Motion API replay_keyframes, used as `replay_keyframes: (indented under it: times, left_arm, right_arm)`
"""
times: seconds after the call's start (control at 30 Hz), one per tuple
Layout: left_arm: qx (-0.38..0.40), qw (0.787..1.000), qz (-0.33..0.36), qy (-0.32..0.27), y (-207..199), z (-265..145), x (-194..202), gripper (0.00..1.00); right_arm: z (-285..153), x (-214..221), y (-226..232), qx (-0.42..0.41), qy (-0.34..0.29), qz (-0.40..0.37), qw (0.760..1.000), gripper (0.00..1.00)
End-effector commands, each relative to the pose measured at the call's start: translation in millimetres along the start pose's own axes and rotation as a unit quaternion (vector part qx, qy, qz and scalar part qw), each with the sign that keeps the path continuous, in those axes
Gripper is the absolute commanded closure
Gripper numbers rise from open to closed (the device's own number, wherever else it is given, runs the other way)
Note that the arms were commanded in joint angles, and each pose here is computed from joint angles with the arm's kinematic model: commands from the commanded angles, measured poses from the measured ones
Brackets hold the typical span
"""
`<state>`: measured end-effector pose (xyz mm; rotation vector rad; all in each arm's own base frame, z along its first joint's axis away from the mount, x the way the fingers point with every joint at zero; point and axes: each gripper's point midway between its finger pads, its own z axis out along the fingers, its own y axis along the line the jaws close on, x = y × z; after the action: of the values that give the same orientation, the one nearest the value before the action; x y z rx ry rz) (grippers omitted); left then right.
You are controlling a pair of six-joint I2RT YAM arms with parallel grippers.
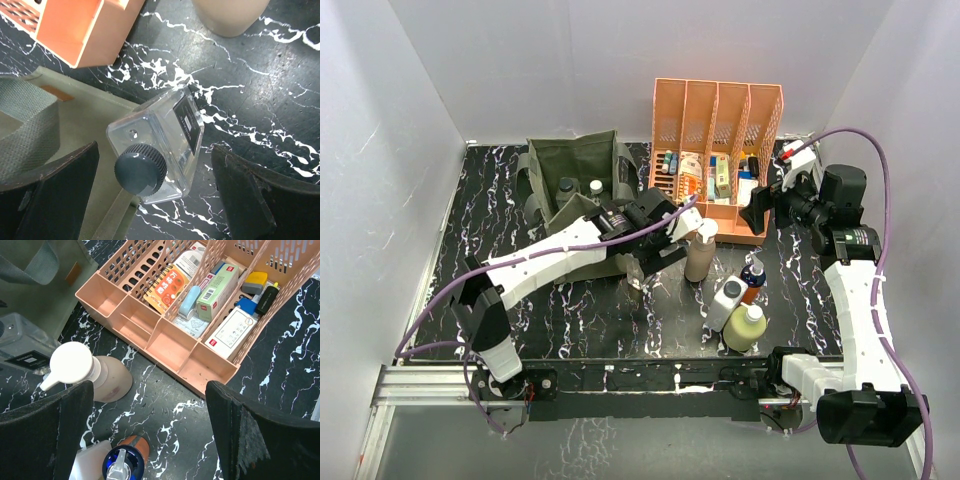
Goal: Place the personal care products into the canvas bag
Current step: Pick up the care product from the center of the board.
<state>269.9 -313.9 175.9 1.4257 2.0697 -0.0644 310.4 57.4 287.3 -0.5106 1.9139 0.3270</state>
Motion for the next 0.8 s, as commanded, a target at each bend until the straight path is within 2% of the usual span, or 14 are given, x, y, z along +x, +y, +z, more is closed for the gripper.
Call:
replay_keyframes:
  times: [0.0, 0.27, 0.43, 0.63, 0.77]
  left_arm:
    - [-0.012, 1.000, -0.003, 0.025, 1, 1, 14, 0.08]
    - [0.026, 0.998, -0.025, 0.042, -13, 6, 30, 0.16]
    - [0.053, 0.997, -0.030, 0.041, -23, 9, 29, 0.20]
    - [0.065, 0.996, -0.034, 0.044, -28, 15, 28, 0.31]
    - [0.083, 0.995, -0.041, 0.045, -34, 17, 25, 0.33]
  right_arm:
    - [-5, -13, 1, 0.002, -0.027, -0.013, 1.000, 0.01]
    - [-6, -13, 2, 0.001, -0.029, -0.014, 0.999, 0.01]
    - [-4, -12, 2, -0.001, -0.028, -0.013, 1.000, 0.01]
    - [-5, -13, 2, 0.000, -0.029, -0.014, 0.999, 0.01]
    - [-4, -12, 2, -0.003, -0.028, -0.012, 1.000, 0.01]
